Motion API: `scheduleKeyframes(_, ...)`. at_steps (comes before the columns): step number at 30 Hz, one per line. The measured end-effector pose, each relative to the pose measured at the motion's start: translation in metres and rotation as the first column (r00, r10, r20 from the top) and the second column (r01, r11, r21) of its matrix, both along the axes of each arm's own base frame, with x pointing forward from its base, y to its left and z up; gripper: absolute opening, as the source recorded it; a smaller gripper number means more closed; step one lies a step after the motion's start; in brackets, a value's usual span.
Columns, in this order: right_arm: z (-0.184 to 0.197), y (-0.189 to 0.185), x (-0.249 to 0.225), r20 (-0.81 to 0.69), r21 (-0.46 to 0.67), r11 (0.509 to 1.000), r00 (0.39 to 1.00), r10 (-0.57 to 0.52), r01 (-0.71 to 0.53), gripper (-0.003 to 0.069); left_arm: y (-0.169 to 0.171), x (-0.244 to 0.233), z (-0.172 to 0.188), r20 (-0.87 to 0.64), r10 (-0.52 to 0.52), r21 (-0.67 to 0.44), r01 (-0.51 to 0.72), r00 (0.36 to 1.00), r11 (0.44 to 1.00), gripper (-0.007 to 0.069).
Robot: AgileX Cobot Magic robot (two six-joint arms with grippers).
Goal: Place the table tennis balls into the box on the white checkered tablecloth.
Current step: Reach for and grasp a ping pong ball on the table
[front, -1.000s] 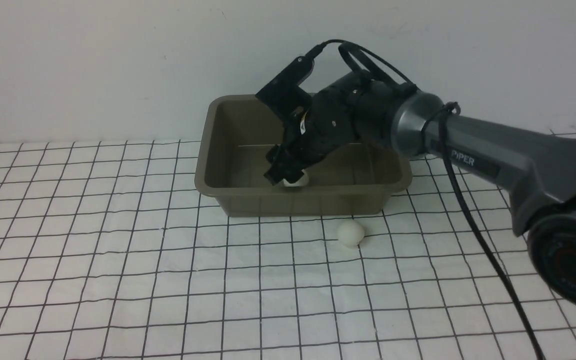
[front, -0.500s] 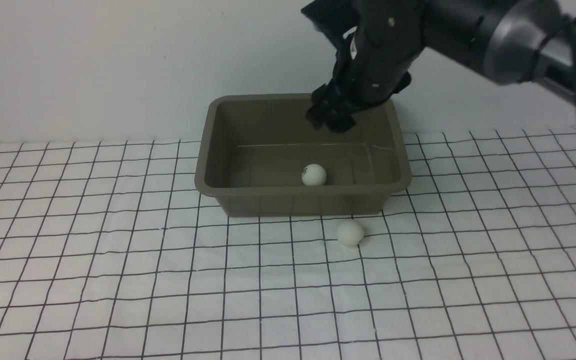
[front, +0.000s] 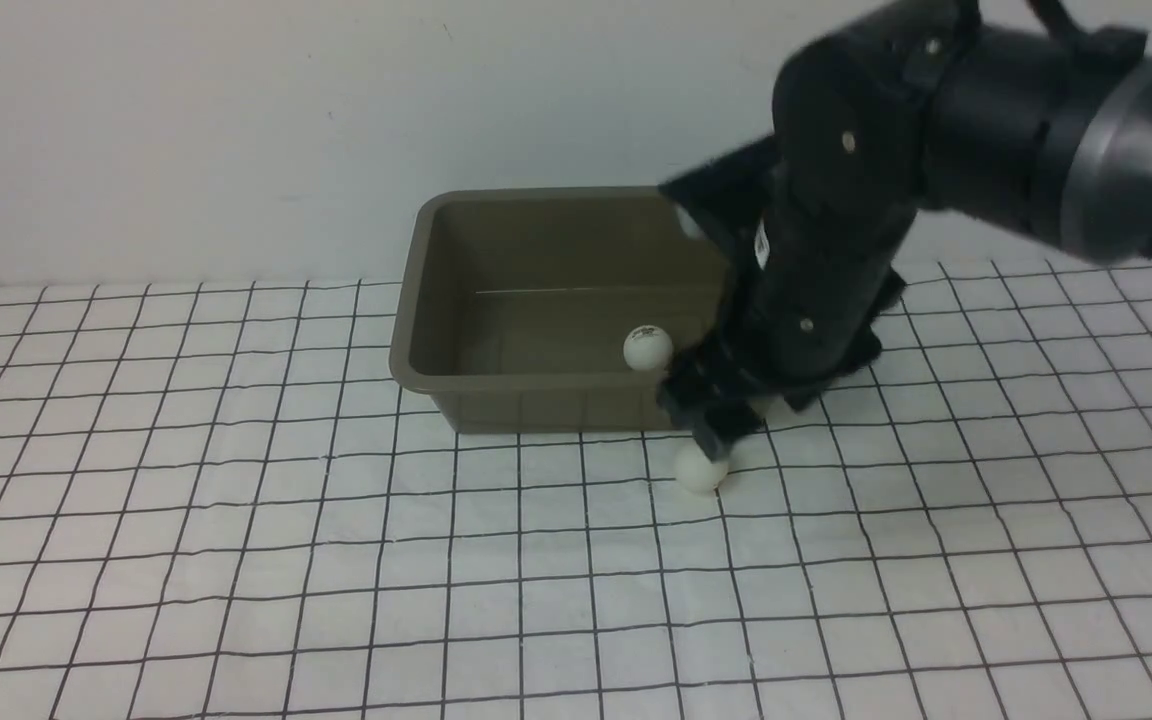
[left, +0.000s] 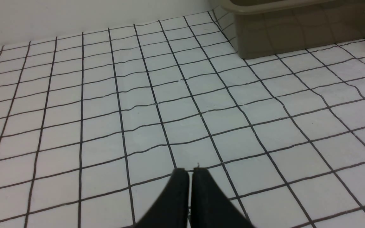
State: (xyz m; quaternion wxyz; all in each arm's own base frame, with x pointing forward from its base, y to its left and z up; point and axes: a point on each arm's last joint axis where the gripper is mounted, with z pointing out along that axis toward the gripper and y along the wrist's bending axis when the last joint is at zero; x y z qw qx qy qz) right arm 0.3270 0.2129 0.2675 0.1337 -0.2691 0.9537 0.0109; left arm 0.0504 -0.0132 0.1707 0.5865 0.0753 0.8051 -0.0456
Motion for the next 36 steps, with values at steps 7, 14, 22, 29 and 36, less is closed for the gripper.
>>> scheduleKeyframes(7,-0.041,-0.007,-0.013,0.089,0.114,0.992,0.994,-0.062,0.052,0.0512,0.0,0.0,0.0,0.0,0.0,0.0,0.0,1.0,1.0,-0.0004)
scheduleKeyframes(14,-0.062,0.003,0.001,0.144,0.188,0.978,0.982,-0.118,0.09,0.0512,0.0,0.0,0.0,0.0,0.0,0.0,0.0,1.0,1.0,-0.0004)
scheduleKeyframes(22,-0.087,0.004,0.015,0.192,0.153,0.98,0.969,-0.157,0.128,0.0512,0.0,0.0,0.0,0.0,0.0,0.0,0.0,1.0,1.0,-0.0004)
scheduleKeyframes(29,-0.088,0.007,0.023,0.224,0.159,0.978,0.959,-0.171,0.137,0.0512,0.0,0.0,0.0,0.0,0.0,0.0,0.0,1.0,1.0,-0.0004)
scheduleKeyframes(36,-0.099,0.01,0.027,0.226,0.157,0.979,0.96,-0.163,0.129,0.0512,0.0,0.0,0.0,0.0,0.0,0.0,0.0,1.0,1.0,-0.0004)
